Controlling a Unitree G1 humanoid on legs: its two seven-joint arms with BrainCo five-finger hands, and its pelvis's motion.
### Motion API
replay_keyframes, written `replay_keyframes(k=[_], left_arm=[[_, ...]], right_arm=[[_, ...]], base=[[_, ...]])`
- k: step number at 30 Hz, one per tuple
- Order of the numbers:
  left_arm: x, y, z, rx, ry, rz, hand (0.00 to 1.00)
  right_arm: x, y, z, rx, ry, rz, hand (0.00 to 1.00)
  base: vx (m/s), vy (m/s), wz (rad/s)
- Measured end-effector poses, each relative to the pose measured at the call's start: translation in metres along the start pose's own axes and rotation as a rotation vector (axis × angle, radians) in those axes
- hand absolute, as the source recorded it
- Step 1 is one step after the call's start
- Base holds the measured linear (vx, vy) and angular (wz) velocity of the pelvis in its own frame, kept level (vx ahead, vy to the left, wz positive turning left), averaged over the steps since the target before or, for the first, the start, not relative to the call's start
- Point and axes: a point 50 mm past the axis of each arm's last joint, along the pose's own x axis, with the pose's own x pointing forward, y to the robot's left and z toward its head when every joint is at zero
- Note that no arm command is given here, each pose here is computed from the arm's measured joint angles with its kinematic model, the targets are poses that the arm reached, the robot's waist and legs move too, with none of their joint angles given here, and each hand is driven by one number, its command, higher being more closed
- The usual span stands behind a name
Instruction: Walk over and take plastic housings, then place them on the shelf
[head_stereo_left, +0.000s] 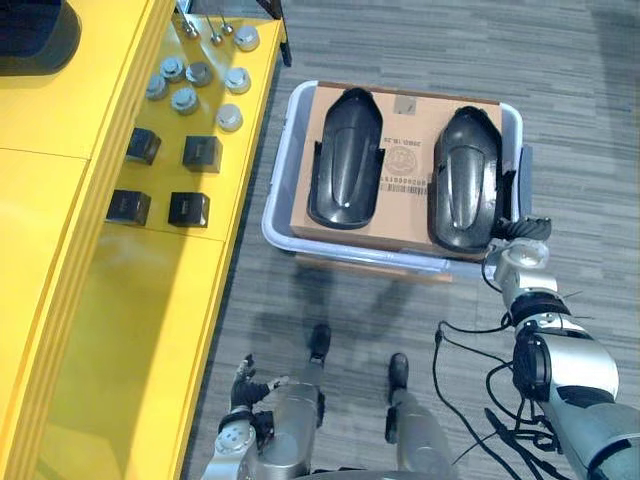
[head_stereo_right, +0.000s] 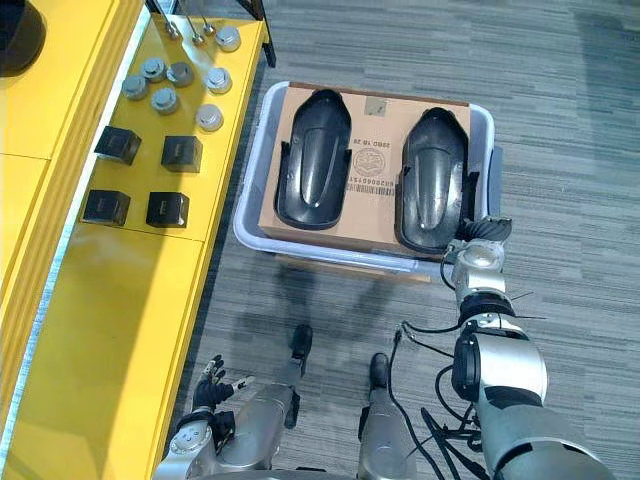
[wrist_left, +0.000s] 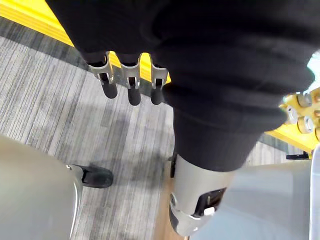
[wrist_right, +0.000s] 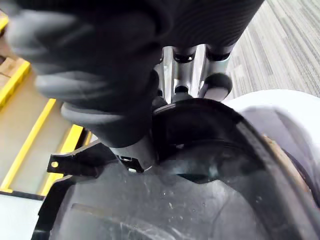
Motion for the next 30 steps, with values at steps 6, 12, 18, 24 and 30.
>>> replay_keyframes(k=[6,12,18,24,30], left_arm=[[-0.003,-0.002,0.016,-0.026,-0.071,-0.012,0.0],[-0.011,-0.005,0.055,-0.082,-0.249,-0.037,0.0],[-0.028,-0.015,0.113,-0.179,-0.504,-0.078,0.0],[-0.053,-0.022,0.16,-0.28,-0.723,-0.103,0.0],[-0.063,-0.047,0.193,-0.323,-0.832,-0.208,0.0]], right_arm=[[-0.022,-0.014,0.002,0.005,-0.175,-0.028,1.0],[-0.05,-0.021,-0.007,-0.039,-0.271,-0.046,1.0],[-0.074,-0.022,0.001,-0.05,-0.38,-0.057,1.0],[-0.109,0.003,0.019,-0.022,-0.508,0.05,1.0],[-0.145,0.031,0.042,0.042,-0.651,0.184,1.0]], base=[[0.01,-0.009,0.01],[0.04,-0.049,-0.03],[0.0,-0.03,0.04],[-0.02,-0.007,0.0],[0.0,-0.008,0.04]])
